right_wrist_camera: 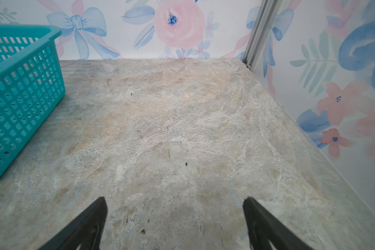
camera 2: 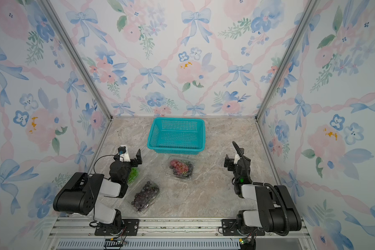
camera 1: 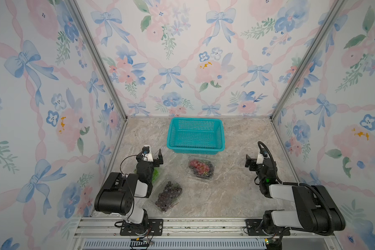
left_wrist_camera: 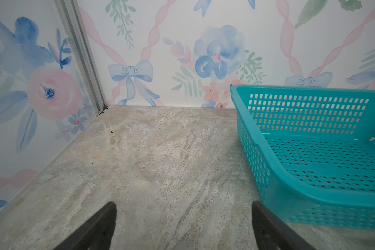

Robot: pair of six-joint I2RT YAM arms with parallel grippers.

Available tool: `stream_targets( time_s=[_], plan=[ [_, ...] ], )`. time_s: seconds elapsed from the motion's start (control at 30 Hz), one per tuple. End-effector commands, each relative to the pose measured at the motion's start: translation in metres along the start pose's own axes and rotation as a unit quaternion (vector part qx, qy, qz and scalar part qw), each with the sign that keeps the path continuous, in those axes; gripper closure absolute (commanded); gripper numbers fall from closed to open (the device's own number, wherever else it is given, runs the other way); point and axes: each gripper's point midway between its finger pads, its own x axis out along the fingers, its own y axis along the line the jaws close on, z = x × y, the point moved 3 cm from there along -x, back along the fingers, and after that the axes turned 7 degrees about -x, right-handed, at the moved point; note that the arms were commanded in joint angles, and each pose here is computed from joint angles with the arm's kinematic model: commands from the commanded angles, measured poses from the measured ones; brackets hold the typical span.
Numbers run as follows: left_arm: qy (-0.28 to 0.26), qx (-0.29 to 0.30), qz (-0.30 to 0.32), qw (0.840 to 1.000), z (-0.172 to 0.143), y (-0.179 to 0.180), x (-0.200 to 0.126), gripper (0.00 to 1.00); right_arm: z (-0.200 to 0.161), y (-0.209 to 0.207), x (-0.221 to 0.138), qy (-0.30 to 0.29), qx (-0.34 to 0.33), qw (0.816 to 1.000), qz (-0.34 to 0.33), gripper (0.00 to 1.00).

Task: Pack grapes into containers
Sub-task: Reset both arms

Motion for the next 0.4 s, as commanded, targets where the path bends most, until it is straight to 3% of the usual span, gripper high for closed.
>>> stream_targets(
  time_s=[0.0, 0.37],
  plan=[
    [-0.009, 0.01, 0.01, 1.0, 0.0017, 0.0016, -0.0016, 0.02, 0.0013, 0.0012, 0.0037, -0.003, -0.007, 1.0, -0.003, 0.03],
    [-0.009, 0.009, 0.01, 1.0, 0.0017, 0.0015, -0.0013, 0.02, 0.0013, 0.0011, 0.0037, -0.003, -0.007, 1.0, -0.004, 0.03]
  ],
)
